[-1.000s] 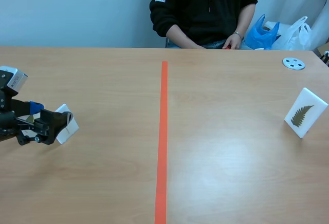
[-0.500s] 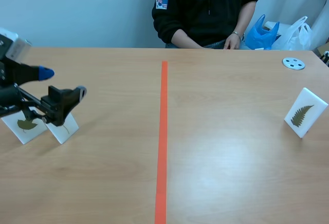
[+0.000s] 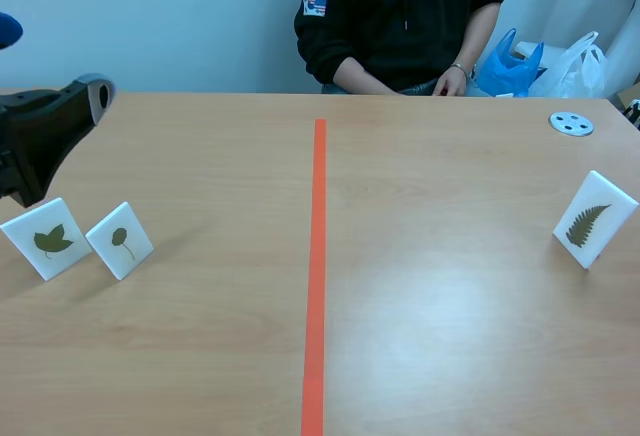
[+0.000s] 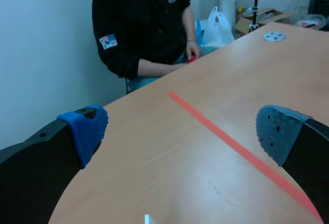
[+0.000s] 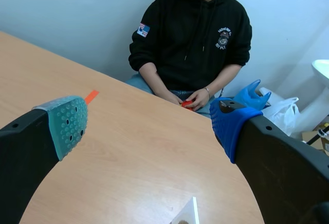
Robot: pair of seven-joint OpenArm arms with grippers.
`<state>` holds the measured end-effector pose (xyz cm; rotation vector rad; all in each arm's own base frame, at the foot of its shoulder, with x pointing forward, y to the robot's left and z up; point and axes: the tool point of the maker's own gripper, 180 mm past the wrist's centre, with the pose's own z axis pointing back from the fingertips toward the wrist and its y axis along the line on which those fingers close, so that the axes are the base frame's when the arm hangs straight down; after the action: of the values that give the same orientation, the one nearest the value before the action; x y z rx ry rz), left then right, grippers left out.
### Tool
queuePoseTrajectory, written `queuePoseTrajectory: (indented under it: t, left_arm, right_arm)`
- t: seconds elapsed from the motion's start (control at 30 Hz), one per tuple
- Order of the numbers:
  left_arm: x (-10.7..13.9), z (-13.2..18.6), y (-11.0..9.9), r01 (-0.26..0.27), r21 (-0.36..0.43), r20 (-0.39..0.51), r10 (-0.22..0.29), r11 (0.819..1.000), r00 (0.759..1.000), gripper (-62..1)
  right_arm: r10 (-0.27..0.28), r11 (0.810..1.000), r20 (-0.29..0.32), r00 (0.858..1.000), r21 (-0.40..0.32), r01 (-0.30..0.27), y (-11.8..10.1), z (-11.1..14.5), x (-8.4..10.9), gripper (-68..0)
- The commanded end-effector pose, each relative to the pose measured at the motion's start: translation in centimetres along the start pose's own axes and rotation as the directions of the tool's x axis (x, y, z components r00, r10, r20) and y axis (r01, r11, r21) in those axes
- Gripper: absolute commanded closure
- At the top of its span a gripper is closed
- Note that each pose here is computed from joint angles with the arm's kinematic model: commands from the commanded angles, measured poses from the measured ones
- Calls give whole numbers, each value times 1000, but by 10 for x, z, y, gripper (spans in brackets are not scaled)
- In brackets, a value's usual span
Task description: Sort the leaf by its shape. The table is split by an orange tape line. A compound leaf with several leaflets goes to the left side, a simple leaf with one blade goes to the right side. Return to the home posture when a red brick is placed on the table.
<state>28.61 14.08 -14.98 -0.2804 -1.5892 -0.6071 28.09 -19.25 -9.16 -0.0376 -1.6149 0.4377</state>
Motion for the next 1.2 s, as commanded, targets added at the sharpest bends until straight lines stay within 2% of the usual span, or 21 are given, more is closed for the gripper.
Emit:
queuePoseTrajectory:
  t: [0.0, 0.17, 0.33, 0.43, 0.6, 1.17]
  left_arm:
    - [9, 2, -5, -18, -1, 41, 18, 1000, 999, -618]
    - [34, 8, -22, -22, -20, 107, 24, 1000, 994, -618]
    - [43, 12, -38, -38, -47, 122, 44, 998, 992, -617]
    - [50, 13, -43, -44, -55, 137, 51, 998, 989, -617]
    - [56, 14, -44, -51, -50, 166, 58, 997, 984, -618]
    - [55, 14, -45, -42, -49, 162, 50, 998, 986, -618]
  right_arm:
    - [7, 1000, 17, 1000, -1, -7, -1, -1, 5, -489]
    - [4, 1000, 19, 1000, 0, -4, -1, -1, 5, -489]
    - [1, 1000, 20, 1000, 1, -1, -1, -1, 5, -489]
    - [-21, 1000, 29, 999, 7, 21, 0, 0, 7, -489]
    - [-23, 1000, 30, 999, 7, 23, 0, 0, 7, -489]
    - [-16, 1000, 27, 1000, 5, 16, 0, -1, 6, -489]
